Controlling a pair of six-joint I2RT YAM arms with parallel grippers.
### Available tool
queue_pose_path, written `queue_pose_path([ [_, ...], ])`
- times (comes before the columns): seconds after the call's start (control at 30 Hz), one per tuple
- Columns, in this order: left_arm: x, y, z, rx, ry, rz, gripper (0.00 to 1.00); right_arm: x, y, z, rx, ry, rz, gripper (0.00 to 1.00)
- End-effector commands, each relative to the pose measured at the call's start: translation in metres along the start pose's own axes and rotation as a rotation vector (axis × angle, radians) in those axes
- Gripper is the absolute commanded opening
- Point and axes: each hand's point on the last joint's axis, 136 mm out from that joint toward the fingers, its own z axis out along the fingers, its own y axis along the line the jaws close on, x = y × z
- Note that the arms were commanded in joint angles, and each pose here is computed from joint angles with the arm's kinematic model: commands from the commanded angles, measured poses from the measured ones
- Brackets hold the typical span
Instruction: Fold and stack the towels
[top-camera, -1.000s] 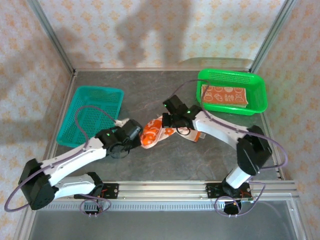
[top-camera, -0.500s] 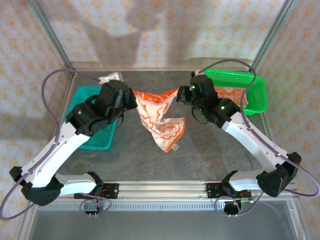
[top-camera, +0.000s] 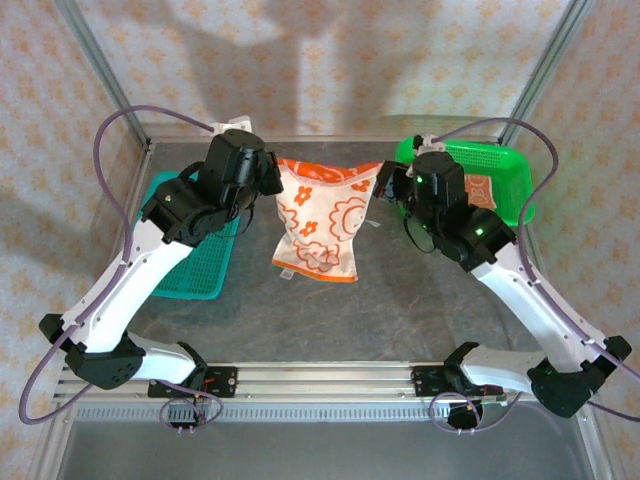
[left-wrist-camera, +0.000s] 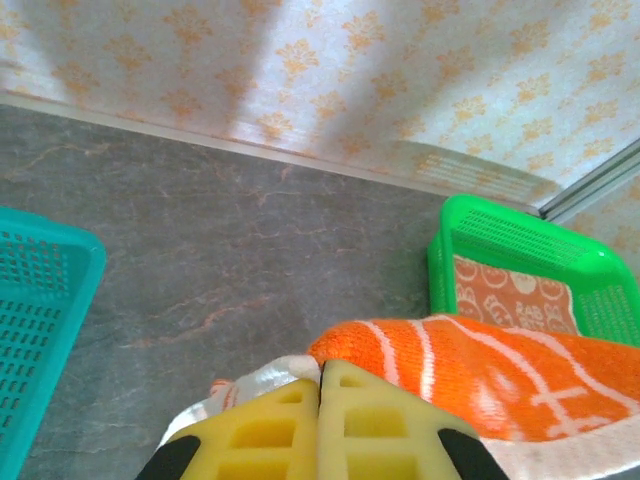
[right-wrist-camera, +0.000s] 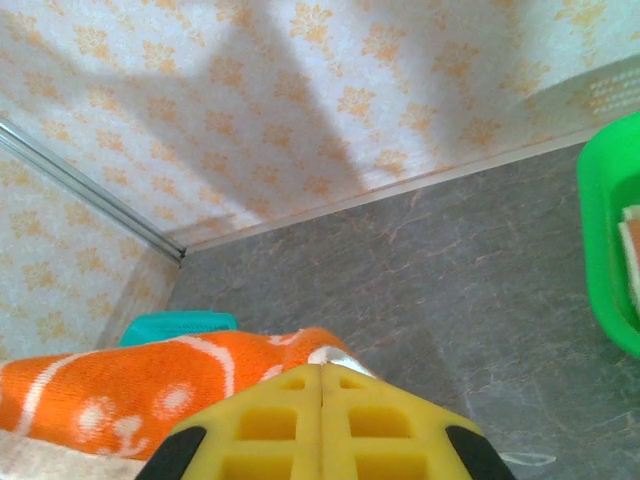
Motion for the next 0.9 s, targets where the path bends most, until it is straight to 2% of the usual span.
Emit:
queue_pose_path([
  [0.0, -0.012, 0.021, -0.002, -0.107, -0.021, 0.096, 0.0, -0.017, -0.007, -0.002, 0.049, -0.076, -0.039, 0.0],
  [0.17, -0.022, 0.036, 0.0, -0.19, -0.03, 0.137, 0.0, -0.034, -0.006, 0.007, 0.103, -0.124, -0.088, 0.0],
  [0.37, -0.041, 0.015, -0.017, -0.081, -0.063, 0.08, 0.0, -0.065, 0.018, 0.006, 0.066, -0.172, -0.117, 0.0],
  [0.47, -0.049, 0.005, -0.035, -0.014, -0.08, 0.046, 0.0, -0.078, 0.035, -0.009, -0.006, -0.181, -0.107, 0.0],
  [0.63, -0.051, -0.009, -0.071, 0.077, -0.118, 0.03, 0.0, -0.08, 0.052, -0.038, -0.123, -0.148, -0.079, 0.0],
  [0.87, -0.04, -0.008, -0.109, 0.136, -0.129, 0.002, 0.0, -0.074, 0.058, -0.094, -0.186, -0.148, -0.093, 0.0],
])
